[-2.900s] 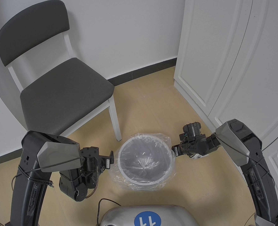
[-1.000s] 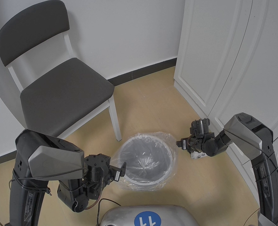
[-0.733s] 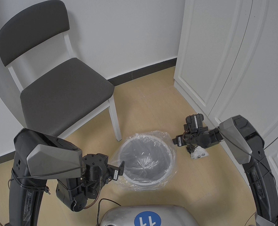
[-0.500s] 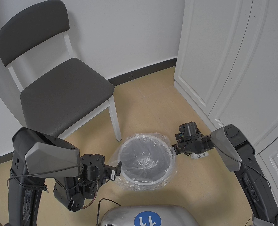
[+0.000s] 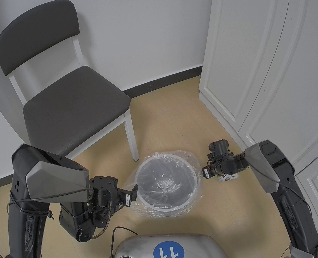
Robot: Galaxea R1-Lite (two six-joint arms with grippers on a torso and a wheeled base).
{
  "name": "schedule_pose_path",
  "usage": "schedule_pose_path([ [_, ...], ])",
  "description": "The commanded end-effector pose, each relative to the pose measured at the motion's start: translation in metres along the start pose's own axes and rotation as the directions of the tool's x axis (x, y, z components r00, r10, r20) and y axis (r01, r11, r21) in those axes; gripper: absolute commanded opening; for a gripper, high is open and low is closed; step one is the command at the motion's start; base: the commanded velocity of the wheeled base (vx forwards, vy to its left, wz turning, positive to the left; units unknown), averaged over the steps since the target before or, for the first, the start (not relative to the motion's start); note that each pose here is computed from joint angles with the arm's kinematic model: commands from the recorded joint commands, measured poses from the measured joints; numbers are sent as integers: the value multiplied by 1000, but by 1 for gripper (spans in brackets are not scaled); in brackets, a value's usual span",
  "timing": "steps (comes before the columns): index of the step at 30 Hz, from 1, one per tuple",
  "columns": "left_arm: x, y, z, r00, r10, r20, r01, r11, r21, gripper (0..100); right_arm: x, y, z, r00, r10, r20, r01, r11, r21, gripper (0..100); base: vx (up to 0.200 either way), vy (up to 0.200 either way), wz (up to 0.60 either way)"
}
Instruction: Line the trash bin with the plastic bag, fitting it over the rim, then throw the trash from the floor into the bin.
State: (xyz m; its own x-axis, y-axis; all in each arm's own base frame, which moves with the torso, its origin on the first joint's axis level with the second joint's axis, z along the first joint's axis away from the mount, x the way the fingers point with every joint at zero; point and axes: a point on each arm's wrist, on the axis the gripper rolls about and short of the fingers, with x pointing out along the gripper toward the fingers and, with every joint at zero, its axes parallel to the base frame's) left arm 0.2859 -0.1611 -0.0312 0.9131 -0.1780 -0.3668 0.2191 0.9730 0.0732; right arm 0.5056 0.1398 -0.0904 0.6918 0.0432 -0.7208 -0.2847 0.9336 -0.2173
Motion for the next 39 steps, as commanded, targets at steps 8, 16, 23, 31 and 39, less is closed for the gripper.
schedule_pose_path([
  [8,-24,4,26,998,-9,61,13,997,-70,100,-46,-31,28,940,-195,279,153,974,165,100,0,0,0],
  [16,-29,-4,28,997,-35,66,39,997,-61,100,-43,0,22,908,-119,401,-7,955,298,100,0,0,0],
  [23,-33,-5,29,997,-41,69,45,997,-59,100,-55,6,25,914,-35,404,-105,941,320,100,0,0,0],
  [31,-34,-5,29,997,-41,68,45,997,-58,100,-48,15,7,939,37,343,-141,949,283,100,0,0,0],
  [39,-33,-5,28,997,-41,63,44,997,-58,100,-25,20,-1,970,97,224,-149,962,227,100,0,0,0],
])
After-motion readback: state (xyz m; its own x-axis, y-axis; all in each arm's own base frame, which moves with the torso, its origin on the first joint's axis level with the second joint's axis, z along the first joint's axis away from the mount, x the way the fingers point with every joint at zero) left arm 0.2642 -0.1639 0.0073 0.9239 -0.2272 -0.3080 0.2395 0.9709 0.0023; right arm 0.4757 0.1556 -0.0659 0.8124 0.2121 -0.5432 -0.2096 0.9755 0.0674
